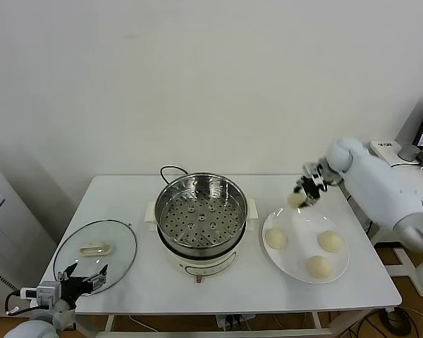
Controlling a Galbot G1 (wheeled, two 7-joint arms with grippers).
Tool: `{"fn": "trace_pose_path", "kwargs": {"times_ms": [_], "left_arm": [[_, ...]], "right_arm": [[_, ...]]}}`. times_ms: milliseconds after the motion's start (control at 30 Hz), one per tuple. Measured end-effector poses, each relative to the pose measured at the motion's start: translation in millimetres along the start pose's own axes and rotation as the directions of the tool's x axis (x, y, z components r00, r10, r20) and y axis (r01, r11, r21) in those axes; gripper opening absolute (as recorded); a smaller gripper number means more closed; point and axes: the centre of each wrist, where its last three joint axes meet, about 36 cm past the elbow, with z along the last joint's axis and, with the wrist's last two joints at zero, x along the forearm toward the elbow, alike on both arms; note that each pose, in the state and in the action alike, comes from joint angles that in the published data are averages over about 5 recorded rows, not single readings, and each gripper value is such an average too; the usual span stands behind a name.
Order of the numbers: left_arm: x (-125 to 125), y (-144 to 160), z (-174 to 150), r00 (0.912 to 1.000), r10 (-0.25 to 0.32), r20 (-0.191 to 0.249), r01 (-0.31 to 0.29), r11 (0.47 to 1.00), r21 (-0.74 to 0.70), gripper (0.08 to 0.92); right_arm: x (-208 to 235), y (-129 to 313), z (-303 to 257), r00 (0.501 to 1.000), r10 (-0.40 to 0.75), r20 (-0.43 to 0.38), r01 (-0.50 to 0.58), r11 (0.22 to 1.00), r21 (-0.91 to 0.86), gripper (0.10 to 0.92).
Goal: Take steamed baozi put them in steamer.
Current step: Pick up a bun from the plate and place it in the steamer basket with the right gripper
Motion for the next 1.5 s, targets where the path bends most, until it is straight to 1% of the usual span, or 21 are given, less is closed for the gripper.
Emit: {"fn": "trace_pose_path", "kwargs": {"times_ms": [133,267,433,567,800,1033,1200,1500], "left_arm": [[0,0,0,1.0,0.004,-0.001,-0.004,1.0,-0.005,0.823],[-1,-1,0,1.0,0.009,-0.004,-0.009,1.0,-0.008,0.823],[-1,-2,1,0.9999,0.014,-0.009,-0.014,1.0,-0.015,0.823],[-1,-2,2,0.9998,0.015,-0.013,-0.016,1.0,-0.018,0.823],[1,-2,4,0.9997,0.016,-0.019,-0.017,1.0,-0.022,0.823],[-1,-3,6,0.9995,0.019,-0.025,-0.02,1.0,-0.021,0.823],[-1,-4,7,0.9994,0.02,-0.029,-0.021,1.0,-0.02,0.823],[-2,-4,9,0.9992,0.022,-0.033,-0.022,1.0,-0.018,0.823]], "right_arm": [[26,-35,-40,0.998,0.025,0.054,-0.032,0.99,0.139,0.526],[39,-67,-82,0.994,0.026,0.107,-0.058,0.952,0.3,0.526],[41,-97,-138,0.987,0.007,0.163,-0.089,0.859,0.504,0.527],[34,-109,-176,0.983,-0.027,0.183,-0.097,0.765,0.637,0.532],[17,-111,-218,0.984,-0.084,0.155,-0.07,0.619,0.782,0.534],[-12,-104,-247,0.985,-0.128,0.114,-0.032,0.515,0.857,0.535],[-37,-97,-259,0.985,-0.151,0.085,-0.003,0.476,0.879,0.535],[-71,-87,-267,0.987,-0.155,0.035,0.041,0.46,0.887,0.535]]}}
